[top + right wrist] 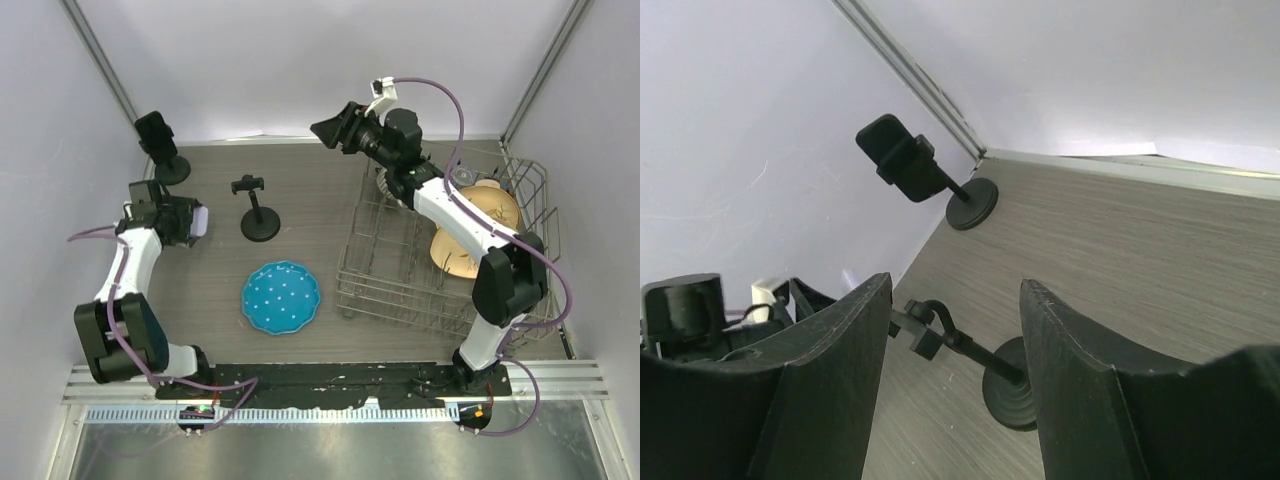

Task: Place the phone on the phone stand

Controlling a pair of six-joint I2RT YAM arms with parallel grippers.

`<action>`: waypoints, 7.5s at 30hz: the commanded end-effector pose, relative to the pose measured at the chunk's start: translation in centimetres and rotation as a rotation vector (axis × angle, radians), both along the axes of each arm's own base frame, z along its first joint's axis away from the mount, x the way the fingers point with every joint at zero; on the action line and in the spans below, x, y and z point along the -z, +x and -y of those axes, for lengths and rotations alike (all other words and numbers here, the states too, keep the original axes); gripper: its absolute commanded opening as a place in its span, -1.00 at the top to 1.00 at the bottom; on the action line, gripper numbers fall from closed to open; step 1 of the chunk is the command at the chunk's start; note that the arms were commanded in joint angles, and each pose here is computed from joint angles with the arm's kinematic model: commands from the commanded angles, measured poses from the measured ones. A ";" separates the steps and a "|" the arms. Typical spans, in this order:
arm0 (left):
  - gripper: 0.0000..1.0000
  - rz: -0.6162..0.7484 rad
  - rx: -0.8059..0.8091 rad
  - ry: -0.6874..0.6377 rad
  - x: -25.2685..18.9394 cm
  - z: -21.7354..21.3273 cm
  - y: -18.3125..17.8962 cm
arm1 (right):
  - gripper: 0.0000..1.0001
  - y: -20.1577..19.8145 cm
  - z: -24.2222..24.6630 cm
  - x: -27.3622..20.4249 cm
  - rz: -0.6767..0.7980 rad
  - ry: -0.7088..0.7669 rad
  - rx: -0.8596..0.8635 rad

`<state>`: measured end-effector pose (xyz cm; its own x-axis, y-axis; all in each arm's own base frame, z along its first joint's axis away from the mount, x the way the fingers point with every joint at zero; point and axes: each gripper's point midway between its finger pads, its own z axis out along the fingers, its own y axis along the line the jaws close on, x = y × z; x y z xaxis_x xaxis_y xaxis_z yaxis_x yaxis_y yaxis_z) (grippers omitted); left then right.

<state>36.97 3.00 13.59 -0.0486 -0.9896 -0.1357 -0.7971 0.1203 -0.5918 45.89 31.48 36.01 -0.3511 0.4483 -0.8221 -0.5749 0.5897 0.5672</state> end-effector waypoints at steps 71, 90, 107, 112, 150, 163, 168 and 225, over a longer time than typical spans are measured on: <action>-0.09 0.321 0.398 -0.410 -20.3 19.3 -11.7 | 0.99 -25.7 -9.7 -6.3 1.227 -0.418 -0.111; 1.00 0.855 0.786 0.151 -27.8 18.3 -12.3 | -0.67 -26.5 -13.0 -1.5 1.188 -0.771 -0.282; 1.00 0.899 1.675 0.786 -24.4 19.0 -16.6 | -0.68 -23.2 -5.0 -0.5 0.808 -0.528 -0.882; 1.00 1.020 1.750 0.771 -24.3 20.4 -17.2 | -0.60 -25.1 -6.6 -1.0 0.749 -0.363 -1.094; 0.40 1.126 1.393 0.934 -31.8 19.1 -13.1 | 0.99 -22.8 -11.6 0.7 0.630 -0.308 -1.013; -0.87 1.139 1.001 0.707 -30.7 16.4 -15.4 | 0.99 -21.1 -7.7 -8.8 0.701 0.112 -0.785; -0.96 1.264 0.974 0.639 -33.0 18.0 -14.1 | 0.99 -24.7 -6.5 -10.4 0.732 0.251 -0.944; 1.00 0.873 0.479 1.210 -33.4 6.2 -7.7 | -0.15 -4.1 -14.3 5.8 0.157 -0.544 0.212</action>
